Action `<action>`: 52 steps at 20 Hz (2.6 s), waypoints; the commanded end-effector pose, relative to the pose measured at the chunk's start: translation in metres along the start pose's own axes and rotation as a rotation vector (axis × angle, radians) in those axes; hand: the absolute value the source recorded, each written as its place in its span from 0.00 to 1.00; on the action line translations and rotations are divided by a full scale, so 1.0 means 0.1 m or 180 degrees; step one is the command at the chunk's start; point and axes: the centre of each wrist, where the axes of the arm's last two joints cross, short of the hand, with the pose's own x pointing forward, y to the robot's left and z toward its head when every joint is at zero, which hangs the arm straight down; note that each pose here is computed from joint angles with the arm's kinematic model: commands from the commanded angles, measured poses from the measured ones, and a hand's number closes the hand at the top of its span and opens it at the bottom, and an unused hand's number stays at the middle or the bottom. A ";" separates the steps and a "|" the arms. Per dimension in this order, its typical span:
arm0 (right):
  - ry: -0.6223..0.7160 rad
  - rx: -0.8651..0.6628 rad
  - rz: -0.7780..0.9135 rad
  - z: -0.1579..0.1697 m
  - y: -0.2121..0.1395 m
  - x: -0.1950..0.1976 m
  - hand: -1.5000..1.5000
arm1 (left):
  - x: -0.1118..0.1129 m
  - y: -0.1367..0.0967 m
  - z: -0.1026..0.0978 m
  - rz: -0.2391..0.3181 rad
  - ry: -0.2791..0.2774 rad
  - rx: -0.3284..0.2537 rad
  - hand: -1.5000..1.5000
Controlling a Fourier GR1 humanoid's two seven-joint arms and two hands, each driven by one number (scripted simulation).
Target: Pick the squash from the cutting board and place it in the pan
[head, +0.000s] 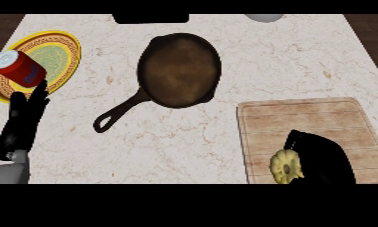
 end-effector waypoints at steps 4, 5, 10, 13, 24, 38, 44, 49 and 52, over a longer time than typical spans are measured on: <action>-0.0106 -0.0967 -0.0516 0.57 0.01 0.18 1.00 | 0.17 0.06 0.01 -0.0068 -0.0046 -0.0047 0.50; -0.0190 -0.1251 -0.0590 0.65 -0.13 0.21 1.00 | 0.05 -0.03 -0.01 -0.0030 0.0015 -0.0013 0.50; -0.0599 -0.1867 -0.0854 0.95 -0.38 0.32 1.00 | 0.07 0.01 0.00 0.0034 -0.0018 -0.0059 0.50; -0.0676 -0.1972 -0.0959 0.83 -0.47 0.59 1.00 | 0.14 -0.13 -0.03 -0.0032 0.0010 -0.0096 0.50; -0.0639 -0.1802 -0.1613 -0.01 -0.68 1.35 1.00 | 0.18 -0.04 -0.03 -0.0012 -0.0087 -0.0139 0.50; -0.0460 -0.1473 -0.1914 -1.10 -0.59 2.05 1.00 | 0.25 -0.05 -0.14 -0.0097 -0.0212 -0.0190 0.50; -0.0562 -0.1276 -0.2022 -1.45 -0.53 2.00 1.00 | 0.39 -0.12 -0.18 -0.0016 -0.0192 -0.0237 0.50; -0.0476 -0.1118 -0.2559 -1.57 -0.30 1.83 0.00 | 0.45 -0.26 -0.19 -0.0031 -0.0303 -0.0339 0.50; -0.0464 -0.0987 -0.2608 -1.63 -0.33 1.84 0.00 | 0.43 -0.37 -0.16 -0.0063 -0.0358 -0.0348 0.50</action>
